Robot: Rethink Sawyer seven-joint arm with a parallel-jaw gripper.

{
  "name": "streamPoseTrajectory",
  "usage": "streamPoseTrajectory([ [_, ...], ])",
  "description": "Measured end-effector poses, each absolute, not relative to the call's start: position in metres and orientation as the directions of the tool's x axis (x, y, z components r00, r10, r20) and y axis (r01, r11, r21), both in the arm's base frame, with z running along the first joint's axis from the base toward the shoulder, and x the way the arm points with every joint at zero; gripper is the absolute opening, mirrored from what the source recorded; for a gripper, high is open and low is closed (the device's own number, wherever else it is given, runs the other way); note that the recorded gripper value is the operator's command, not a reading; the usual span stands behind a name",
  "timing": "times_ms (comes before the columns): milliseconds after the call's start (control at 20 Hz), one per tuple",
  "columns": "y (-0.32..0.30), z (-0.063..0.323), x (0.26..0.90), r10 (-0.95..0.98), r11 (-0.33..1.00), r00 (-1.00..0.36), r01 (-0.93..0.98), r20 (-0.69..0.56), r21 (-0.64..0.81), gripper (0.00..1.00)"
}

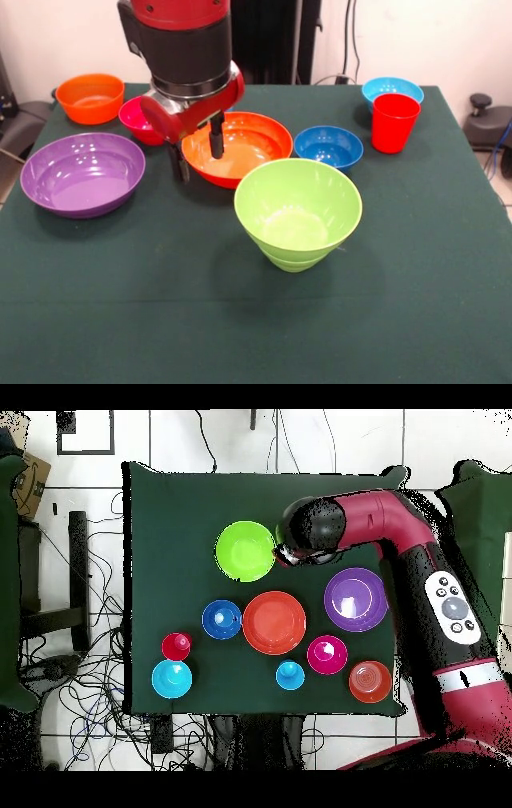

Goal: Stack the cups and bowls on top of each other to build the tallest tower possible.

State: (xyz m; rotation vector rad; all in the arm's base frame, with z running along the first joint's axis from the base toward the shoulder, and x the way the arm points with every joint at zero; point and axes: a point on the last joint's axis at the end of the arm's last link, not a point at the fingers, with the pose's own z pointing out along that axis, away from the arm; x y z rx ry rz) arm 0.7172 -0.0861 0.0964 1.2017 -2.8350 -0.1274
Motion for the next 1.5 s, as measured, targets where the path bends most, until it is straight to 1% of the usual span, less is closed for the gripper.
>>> streamPoseTrajectory([
  [450,-0.066,0.08,0.717,-0.734,0.676,-0.678,-0.727,0.026,0.12,1.0],
  [900,-0.074,0.071,0.718,-0.757,0.652,-0.653,-0.751,0.033,0.108,1.0],
  [1500,-0.088,0.073,0.723,-0.826,0.563,-0.562,-0.82,0.046,0.104,1.0],
])
